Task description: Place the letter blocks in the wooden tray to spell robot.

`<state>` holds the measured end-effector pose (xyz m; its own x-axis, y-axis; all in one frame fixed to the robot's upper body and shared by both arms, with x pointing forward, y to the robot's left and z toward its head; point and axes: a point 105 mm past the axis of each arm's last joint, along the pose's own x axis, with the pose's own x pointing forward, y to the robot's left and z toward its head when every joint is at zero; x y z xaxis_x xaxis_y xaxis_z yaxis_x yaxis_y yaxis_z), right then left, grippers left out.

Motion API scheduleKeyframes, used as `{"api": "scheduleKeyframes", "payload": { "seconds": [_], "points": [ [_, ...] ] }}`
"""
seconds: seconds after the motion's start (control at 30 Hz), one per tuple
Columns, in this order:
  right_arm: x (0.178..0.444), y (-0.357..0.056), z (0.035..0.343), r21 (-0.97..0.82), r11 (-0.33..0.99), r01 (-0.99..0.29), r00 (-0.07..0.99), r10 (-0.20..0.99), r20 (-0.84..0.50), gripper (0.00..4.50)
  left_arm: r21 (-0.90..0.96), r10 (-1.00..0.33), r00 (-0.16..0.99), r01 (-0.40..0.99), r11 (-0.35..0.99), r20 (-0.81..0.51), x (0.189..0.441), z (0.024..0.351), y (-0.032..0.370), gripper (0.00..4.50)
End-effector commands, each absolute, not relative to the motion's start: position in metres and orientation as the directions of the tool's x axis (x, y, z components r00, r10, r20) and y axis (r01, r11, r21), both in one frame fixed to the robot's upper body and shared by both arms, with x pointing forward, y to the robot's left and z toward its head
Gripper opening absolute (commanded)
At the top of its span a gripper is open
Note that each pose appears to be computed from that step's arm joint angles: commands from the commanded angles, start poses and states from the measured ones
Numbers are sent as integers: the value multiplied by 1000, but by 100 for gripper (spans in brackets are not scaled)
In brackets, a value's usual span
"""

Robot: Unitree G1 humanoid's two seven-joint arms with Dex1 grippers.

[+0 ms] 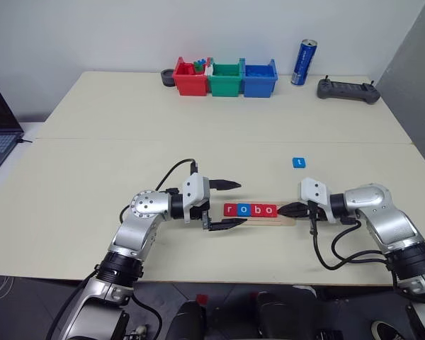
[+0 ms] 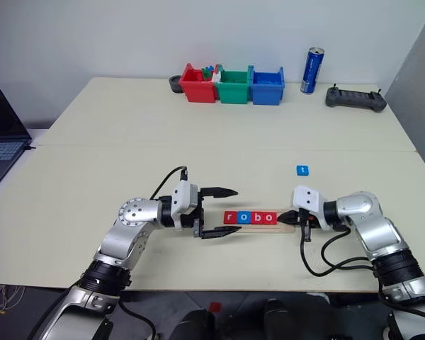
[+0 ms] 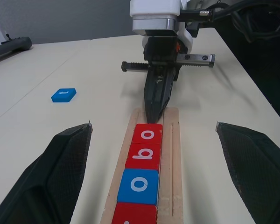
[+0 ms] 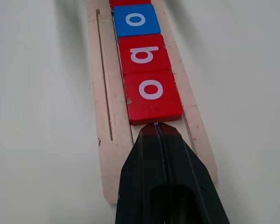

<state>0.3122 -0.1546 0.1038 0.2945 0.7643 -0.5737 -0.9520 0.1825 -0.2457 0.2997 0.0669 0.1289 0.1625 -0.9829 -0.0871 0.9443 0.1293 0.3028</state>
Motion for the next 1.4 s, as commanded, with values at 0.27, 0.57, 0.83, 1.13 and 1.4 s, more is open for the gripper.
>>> {"api": "scheduleKeyframes", "payload": {
  "seconds": [0.27,0.57,0.83,1.13,1.4],
  "points": [
    [319,-189,156,-350,479,-805,592,681,-430,91,353,-981,189,922,160,-50,302,143,69,450],
    [348,-199,140,-296,871,-391,907,311,-283,416,357,-980,196,919,170,-37,303,145,68,450],
    [388,-191,151,-156,980,-123,973,88,-214,448,359,-973,229,909,211,-7,312,152,67,450],
    [409,-177,146,-116,991,-71,971,42,-236,448,349,-956,290,892,286,43,316,158,68,450],
    [421,-180,125,-103,994,-46,959,15,-282,448,348,-956,291,894,283,29,312,155,69,450]
  ]
}}
